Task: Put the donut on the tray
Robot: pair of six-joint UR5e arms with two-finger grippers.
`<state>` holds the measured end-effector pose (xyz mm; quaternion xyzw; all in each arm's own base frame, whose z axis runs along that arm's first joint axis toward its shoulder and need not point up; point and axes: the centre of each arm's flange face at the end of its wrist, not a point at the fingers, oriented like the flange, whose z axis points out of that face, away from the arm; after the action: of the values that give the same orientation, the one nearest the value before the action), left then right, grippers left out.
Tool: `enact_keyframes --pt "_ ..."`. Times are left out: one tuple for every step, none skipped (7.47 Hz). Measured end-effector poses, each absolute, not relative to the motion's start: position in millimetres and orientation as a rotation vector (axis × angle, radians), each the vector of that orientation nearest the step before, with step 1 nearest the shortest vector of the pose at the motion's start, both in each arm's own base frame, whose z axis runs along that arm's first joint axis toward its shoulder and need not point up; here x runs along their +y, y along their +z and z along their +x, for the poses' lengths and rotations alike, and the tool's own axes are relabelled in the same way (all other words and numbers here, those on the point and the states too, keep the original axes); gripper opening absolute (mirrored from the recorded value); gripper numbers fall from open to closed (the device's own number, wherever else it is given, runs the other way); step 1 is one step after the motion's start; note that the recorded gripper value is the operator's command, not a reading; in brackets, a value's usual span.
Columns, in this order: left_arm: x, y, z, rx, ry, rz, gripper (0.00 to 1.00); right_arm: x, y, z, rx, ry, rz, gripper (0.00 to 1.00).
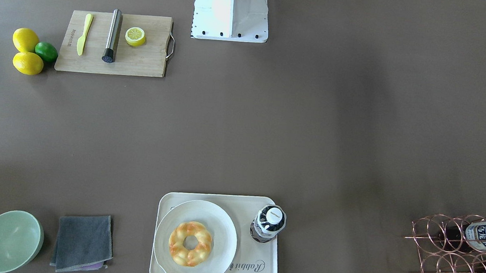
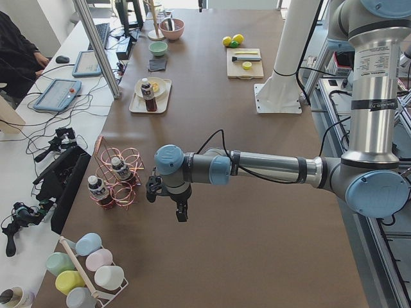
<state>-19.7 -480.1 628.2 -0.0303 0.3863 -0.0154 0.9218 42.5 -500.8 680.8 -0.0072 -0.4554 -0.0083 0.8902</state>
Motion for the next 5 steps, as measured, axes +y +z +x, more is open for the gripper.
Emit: enact_keyframes --pt "-474 630 -20 0.824 -0.019 -0.066 0.98 -502 680 46 -0.945 -0.003 -0.021 1.00" --pt "-472 629 -22 0.837 -0.019 -0.065 0.98 -502 675 52 -0.945 0.019 -0.036 1.00" --pt "-471 626 -25 0.843 -0.024 -0.061 0.98 -499 666 60 -0.945 0.043 -0.049 1.00" --pt "-470 621 -27 0.847 -0.030 -0.063 0.98 -496 657 65 -0.941 0.062 -0.064 1.00" --pt "-468 614 -28 0.850 -0.039 -0.078 0.98 -493 654 68 -0.935 0.069 -0.072 1.00"
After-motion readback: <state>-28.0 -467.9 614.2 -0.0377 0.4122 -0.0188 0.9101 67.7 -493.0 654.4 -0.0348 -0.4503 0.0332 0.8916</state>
